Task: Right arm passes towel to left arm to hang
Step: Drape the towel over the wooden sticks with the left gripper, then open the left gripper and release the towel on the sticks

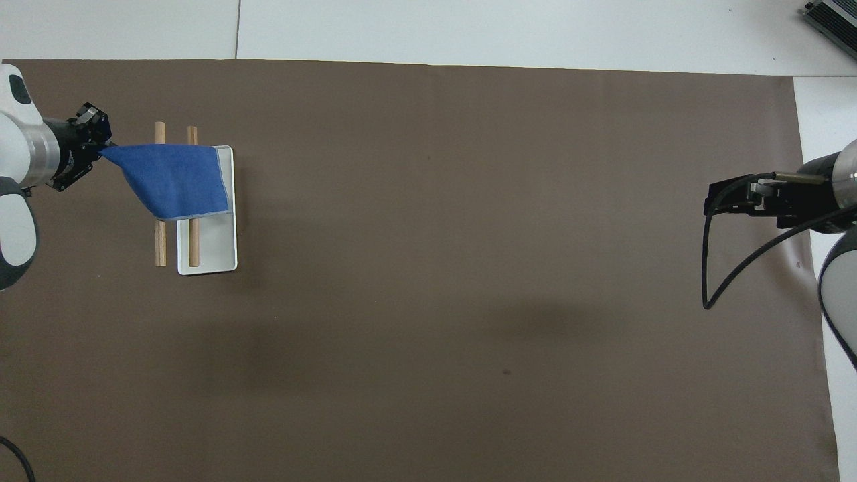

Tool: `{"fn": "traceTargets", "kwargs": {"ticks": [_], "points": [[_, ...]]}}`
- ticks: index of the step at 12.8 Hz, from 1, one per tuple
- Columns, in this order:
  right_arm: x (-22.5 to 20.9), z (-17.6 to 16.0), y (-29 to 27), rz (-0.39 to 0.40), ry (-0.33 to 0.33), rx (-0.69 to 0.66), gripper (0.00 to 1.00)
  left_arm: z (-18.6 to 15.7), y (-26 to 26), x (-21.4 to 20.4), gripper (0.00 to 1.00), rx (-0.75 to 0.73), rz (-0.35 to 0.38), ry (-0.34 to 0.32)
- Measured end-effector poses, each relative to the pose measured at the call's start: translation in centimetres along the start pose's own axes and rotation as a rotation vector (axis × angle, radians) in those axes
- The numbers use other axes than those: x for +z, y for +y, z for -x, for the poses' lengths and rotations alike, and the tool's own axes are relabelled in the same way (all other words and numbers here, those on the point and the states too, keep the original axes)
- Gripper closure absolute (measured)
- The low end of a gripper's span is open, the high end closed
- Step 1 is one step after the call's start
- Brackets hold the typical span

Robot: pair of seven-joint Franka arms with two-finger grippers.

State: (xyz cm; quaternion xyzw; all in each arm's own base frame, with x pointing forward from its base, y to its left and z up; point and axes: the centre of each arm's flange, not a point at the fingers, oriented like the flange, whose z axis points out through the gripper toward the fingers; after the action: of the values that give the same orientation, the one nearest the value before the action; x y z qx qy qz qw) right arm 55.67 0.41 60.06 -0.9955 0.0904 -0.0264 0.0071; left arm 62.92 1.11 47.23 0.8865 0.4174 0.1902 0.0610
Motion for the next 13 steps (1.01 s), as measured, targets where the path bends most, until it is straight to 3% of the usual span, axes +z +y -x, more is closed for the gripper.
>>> {"fn": "traceTargets", "kwargs": {"ticks": [3,11,13], "points": [[0.2,0.2,-0.2,0.003,-0.02,-0.004,0.0,-0.1,-1.4,1.7,0.98,0.046,0.022,0.025],[0.3,0.1,0.5,0.003,-0.022,-0.029,0.0,2.8,-0.2,5.2,0.98,0.107,0.04,0.012],[0.3,0.1,0.3,0.004,-0.023,-0.032,0.0,3.2,-0.1,6.3,0.93,0.112,0.044,0.012]]}}
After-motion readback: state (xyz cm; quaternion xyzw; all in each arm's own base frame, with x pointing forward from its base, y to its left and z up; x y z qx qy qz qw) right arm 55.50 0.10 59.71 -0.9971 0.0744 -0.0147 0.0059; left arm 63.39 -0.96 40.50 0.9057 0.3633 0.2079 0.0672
